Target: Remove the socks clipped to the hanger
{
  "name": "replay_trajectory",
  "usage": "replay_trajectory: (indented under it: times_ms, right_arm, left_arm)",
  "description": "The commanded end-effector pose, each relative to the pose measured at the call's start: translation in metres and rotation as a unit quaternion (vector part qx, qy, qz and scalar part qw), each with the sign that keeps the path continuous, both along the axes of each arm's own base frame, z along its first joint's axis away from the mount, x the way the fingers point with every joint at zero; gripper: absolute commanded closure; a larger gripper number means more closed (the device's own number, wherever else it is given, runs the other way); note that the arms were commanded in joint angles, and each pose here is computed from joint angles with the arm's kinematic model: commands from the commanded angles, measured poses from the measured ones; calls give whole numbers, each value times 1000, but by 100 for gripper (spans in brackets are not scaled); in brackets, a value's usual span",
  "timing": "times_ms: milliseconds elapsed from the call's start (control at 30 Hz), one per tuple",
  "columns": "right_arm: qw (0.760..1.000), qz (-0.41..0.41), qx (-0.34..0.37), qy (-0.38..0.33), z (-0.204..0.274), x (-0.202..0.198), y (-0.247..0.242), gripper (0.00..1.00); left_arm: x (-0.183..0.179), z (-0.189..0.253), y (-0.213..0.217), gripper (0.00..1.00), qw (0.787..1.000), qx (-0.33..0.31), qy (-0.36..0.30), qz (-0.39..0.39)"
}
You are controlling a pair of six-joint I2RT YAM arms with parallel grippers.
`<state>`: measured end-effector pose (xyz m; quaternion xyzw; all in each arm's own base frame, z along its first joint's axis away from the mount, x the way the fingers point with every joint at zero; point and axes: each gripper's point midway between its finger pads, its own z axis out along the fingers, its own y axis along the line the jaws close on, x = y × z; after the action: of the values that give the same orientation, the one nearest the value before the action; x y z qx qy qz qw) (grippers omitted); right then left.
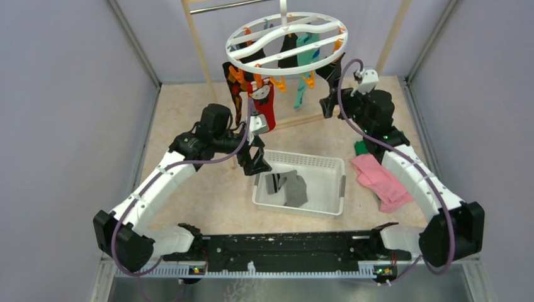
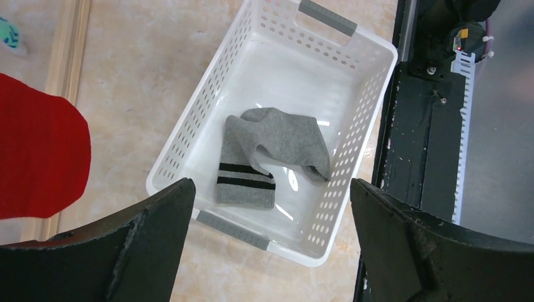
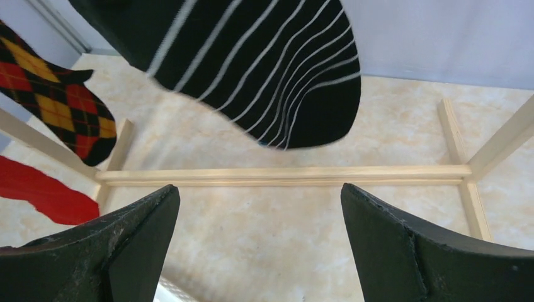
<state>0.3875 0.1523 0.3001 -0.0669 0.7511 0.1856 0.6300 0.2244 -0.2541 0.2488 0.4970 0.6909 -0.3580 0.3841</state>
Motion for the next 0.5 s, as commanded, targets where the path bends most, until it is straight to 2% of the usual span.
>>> replay_trajectory:
  times_ms: [0, 33, 133, 267, 367, 467]
  right_arm:
    - [990, 79, -2, -113, 62, 20, 19, 1]
    - [989, 92, 5, -116, 63, 20, 25, 1]
    - [989, 64, 14, -132, 63, 25, 21, 2]
    - [988, 49, -7, -144, 64, 33, 15, 9]
    - [986, 50, -34, -154, 66, 40, 15, 20]
    - [984, 63, -40, -161, 70, 42, 19, 39]
  left_arm:
    - [-2, 26, 2, 1, 1000, -14, -27, -1]
    - [-2, 28, 3, 1, 1000, -15, -26, 1]
    - [-1, 30, 7, 1, 1000, -17, -23, 5]
    - [0, 33, 9, 1, 1000, -20, -20, 8]
    - [1, 38, 9, 1, 999, -24, -22, 8]
    - [1, 44, 8, 1, 999, -28, -22, 5]
